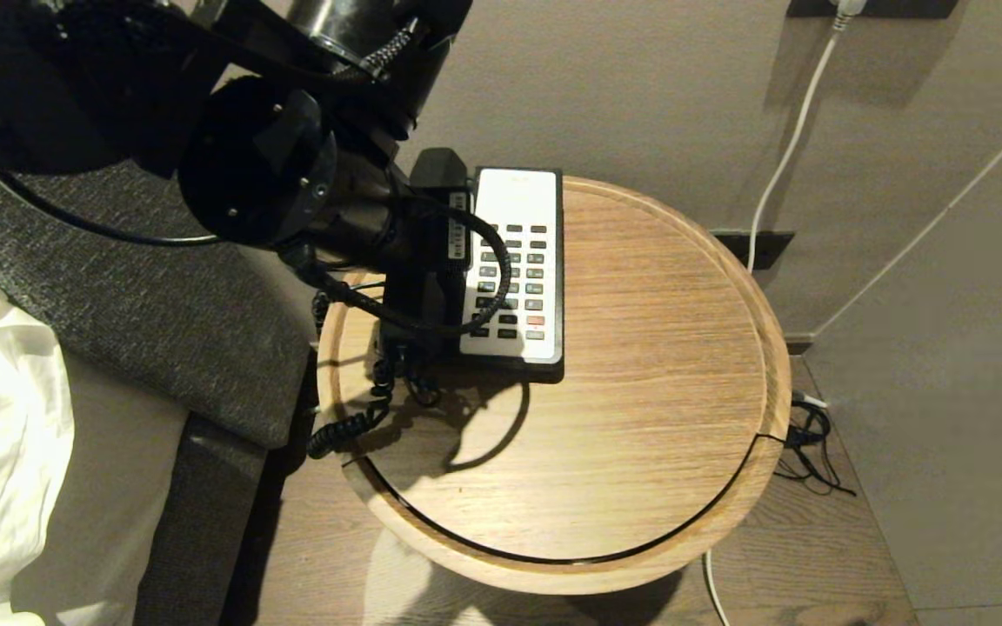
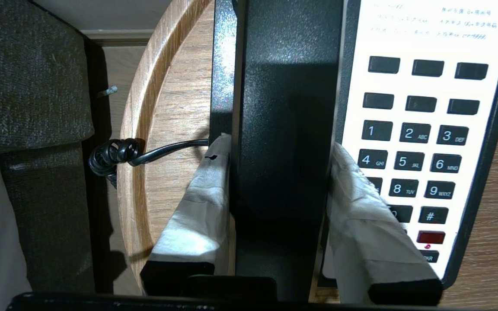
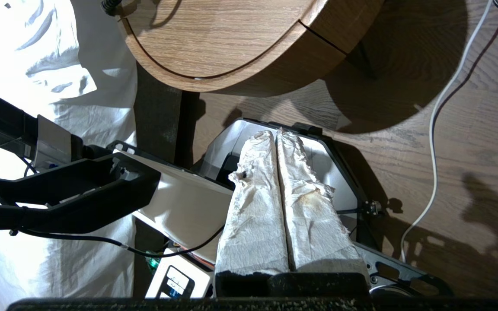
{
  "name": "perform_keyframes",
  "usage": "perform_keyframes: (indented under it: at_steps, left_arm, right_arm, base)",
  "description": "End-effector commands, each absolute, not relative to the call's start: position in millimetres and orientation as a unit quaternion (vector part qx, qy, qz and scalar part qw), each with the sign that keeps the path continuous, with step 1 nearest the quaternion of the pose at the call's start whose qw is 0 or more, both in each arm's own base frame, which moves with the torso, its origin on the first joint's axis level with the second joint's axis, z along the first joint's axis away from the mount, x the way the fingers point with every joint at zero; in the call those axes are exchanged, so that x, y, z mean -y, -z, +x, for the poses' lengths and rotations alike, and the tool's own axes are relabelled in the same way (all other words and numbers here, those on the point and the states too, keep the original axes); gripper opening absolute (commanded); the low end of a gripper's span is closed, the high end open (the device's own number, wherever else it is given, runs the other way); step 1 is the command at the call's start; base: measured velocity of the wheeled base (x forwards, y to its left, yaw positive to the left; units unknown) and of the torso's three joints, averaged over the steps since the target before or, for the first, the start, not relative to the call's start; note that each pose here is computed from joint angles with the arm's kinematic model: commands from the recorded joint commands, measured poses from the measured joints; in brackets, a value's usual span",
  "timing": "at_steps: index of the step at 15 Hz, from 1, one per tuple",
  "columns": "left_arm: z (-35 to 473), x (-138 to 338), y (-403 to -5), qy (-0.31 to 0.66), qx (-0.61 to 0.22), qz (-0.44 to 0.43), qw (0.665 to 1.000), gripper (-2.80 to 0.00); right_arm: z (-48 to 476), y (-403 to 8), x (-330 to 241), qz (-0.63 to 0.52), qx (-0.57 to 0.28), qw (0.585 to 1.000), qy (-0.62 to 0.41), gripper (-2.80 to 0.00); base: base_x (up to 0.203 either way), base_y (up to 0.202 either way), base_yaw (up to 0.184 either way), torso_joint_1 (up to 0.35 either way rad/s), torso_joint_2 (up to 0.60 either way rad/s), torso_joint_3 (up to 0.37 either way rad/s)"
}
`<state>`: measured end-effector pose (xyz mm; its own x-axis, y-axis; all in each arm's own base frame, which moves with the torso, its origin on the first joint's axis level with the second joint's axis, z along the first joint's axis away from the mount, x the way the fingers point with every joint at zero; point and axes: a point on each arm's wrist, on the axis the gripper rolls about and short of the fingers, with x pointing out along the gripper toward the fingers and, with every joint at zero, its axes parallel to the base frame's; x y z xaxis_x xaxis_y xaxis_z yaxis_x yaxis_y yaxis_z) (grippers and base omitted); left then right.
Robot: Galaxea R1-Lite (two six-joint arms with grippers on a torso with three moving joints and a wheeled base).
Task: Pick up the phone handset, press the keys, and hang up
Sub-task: Put the handset back
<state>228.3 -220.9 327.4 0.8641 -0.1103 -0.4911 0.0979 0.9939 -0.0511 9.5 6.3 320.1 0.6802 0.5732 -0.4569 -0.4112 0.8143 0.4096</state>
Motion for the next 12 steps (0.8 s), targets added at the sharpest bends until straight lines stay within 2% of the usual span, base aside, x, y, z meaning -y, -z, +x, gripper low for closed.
perform_keyframes:
  at_steps: [1, 12]
  left_arm:
    - [227.6, 221.8, -327.5, 0.055, -0.255, -0.01, 0.965, -2.8]
    - [229.9, 229.6, -320.9, 0.056, -0.26, 0.005, 0.964, -2.8]
  right_arm:
    - [10.0, -318.0, -6.8, 0.136, -0.299, 0.905, -0.269, -2.8]
    - [5.4, -312.0, -1.6, 0.136, -0.298, 0.906, -0.269, -2.8]
  base:
    - [0.0, 0.0, 0.0, 0.0, 0.0, 0.0]
    - [0.0, 0.0, 0.0, 0.0, 0.0, 0.0]
